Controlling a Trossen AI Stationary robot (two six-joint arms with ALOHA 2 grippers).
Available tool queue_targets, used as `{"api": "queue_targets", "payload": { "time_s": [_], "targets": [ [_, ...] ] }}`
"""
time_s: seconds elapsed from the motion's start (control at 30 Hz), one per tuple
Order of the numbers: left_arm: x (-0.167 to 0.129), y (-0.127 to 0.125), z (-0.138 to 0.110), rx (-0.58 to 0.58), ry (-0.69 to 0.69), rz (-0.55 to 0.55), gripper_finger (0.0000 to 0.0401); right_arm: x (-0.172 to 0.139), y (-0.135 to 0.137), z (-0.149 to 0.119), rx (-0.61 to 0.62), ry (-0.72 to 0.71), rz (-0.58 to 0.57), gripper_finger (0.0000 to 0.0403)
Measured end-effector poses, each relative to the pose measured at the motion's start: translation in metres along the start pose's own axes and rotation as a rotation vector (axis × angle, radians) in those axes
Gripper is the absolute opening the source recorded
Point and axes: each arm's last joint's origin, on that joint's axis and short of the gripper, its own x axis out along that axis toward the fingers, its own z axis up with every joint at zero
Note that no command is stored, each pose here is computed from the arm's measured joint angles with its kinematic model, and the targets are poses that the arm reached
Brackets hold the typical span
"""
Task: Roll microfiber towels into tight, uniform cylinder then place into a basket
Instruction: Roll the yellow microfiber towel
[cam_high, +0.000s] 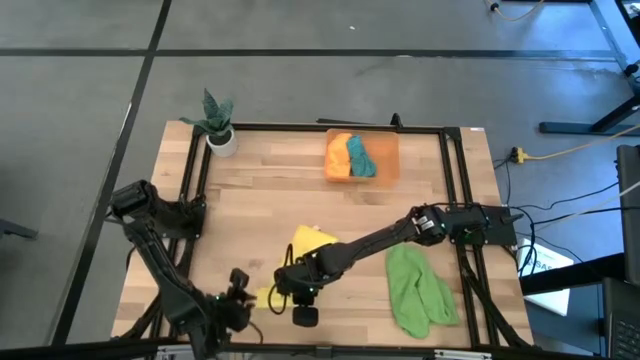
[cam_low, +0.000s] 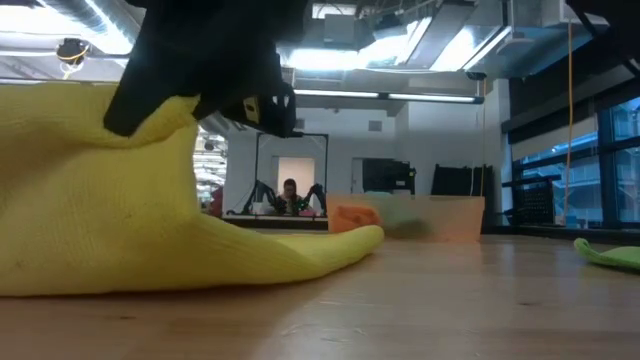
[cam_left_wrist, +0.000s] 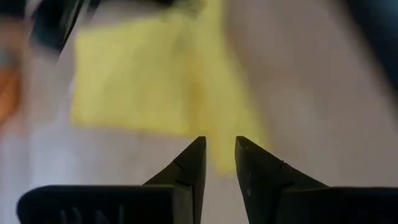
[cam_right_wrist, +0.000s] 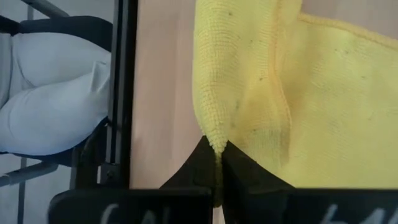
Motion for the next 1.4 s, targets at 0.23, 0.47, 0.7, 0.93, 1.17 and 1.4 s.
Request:
{"api": "queue_targets", "payload": {
  "time_s": [0.23,0.47,0.7,0.93,1.17,1.4],
  "targets": [
    [-0.002,-0.008,0.009,-0.033,-0.058,-0.098,0.0077,-0.002,-0.007,0.003,0.010,0.002,0.013,0.0006],
    [0.006,-0.008,-0.004,-0.113,-0.010,-0.090,0.0077,-0.002,-0.005,0.004,0.005,-0.009,0.024,0.0006],
    [0.019,0.000,-0.007,-0.200,0.022,-0.057,0.0077,-0.002,-0.005,0.005,0.023,-0.013,0.026,0.0006],
    [0.027,0.008,-0.005,-0.253,0.051,-0.042,0.0077,-0.002,-0.005,0.004,0.022,-0.011,0.026,0.0006],
    [0.029,0.009,-0.005,-0.317,0.094,-0.085,0.0077,-0.002,-0.005,0.004,0.019,-0.009,0.025,0.0006],
    [0.042,0.006,-0.006,-0.323,0.121,-0.065,0.0077,-0.002,-0.005,0.004,0.021,-0.009,0.025,0.0006]
  ]
}}
